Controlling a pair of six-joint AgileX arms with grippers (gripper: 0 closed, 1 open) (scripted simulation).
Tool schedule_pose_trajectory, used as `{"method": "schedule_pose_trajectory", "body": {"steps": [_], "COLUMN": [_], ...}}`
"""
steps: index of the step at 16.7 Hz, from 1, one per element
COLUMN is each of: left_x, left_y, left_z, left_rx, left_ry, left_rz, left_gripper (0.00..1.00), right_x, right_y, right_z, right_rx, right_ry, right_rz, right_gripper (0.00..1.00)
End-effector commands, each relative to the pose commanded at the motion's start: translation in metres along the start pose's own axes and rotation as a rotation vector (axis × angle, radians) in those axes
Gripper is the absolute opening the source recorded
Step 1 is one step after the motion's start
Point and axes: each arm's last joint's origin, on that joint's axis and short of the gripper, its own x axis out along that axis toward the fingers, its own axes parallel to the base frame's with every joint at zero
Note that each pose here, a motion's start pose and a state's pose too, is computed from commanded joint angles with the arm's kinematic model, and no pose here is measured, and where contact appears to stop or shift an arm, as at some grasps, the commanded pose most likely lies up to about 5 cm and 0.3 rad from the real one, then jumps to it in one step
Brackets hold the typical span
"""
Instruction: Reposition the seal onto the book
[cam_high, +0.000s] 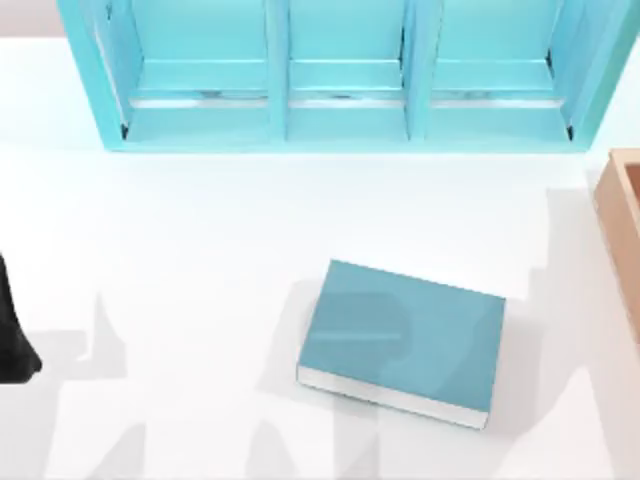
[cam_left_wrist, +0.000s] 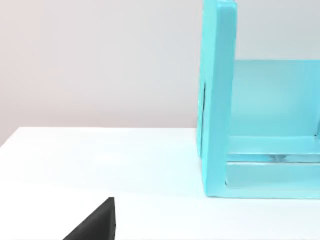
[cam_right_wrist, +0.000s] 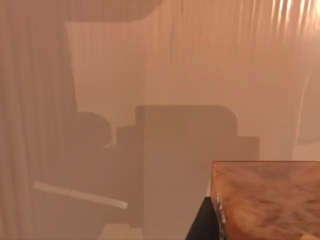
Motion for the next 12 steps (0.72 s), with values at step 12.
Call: {"method": "schedule_pose_trajectory", "body": {"steps": [12], "left_x": [0.000], "left_y": [0.000], "left_z": [0.000], "left_rx": [0.000], "left_ry": [0.000], "left_rz": [0.000], "left_gripper": [1.00], "right_x": [-0.133], "right_y": [0.139], "right_z": [0.008], "right_rx": [0.006], "right_ry": [0.027], "right_rz": [0.019], "right_gripper": [0.00]}}
